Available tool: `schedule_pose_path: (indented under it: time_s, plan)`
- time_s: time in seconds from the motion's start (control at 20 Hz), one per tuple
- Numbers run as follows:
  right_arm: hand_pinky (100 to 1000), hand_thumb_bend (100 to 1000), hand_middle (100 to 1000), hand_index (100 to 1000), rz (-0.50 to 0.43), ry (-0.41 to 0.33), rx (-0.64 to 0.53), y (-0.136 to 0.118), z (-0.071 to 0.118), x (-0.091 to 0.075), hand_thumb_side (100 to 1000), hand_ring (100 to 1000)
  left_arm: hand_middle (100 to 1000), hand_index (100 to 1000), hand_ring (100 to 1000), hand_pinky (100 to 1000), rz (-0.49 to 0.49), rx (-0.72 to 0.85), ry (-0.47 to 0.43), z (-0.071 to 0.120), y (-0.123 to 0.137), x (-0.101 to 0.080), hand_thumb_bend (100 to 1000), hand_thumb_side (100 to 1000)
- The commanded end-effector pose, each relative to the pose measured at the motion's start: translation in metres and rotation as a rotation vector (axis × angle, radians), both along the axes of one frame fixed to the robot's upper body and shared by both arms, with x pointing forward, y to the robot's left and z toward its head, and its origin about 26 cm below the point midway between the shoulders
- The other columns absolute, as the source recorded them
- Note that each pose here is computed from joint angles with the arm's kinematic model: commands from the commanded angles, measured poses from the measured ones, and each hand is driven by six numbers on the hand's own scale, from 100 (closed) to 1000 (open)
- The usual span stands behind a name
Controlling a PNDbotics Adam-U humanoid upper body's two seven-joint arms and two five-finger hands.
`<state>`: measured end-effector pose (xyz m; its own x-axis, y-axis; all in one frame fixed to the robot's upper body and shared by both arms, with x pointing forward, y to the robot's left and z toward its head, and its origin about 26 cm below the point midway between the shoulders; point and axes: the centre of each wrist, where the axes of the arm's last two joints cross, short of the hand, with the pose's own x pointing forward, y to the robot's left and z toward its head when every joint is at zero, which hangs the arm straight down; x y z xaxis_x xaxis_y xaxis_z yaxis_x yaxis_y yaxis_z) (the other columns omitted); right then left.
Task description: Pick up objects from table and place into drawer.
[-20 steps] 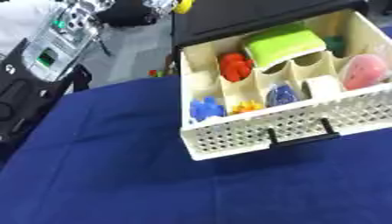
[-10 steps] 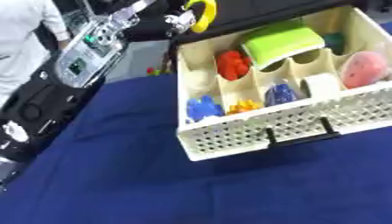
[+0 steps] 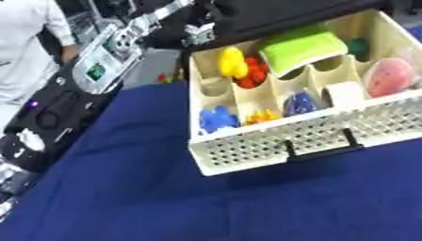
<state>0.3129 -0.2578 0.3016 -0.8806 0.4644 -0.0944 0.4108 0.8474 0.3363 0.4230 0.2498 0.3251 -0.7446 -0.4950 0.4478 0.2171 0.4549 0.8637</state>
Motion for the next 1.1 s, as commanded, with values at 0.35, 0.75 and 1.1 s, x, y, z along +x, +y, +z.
schedule_pose_path:
  time_s: [0.35,0.75,1.1]
  plan:
    - [640,100,618,751,0.013,-0.059,0.007,-0.001,0.007,-0.003,1000,700,768,912,726,563,-0.063,0.047,0.159,-0.023,0.025,0.007,956,820]
    - [640,100,619,751,-0.009,-0.05,0.004,-0.005,0.004,-0.003,1000,700,755,905,717,554,-0.077,-0.134,0.114,-0.015,0.039,-0.009,959,946]
    - [637,100,620,750,-0.024,-0.051,-0.005,-0.008,0.004,-0.004,1000,697,744,888,712,547,-0.079,-0.365,0.053,-0.003,0.045,-0.028,960,993]
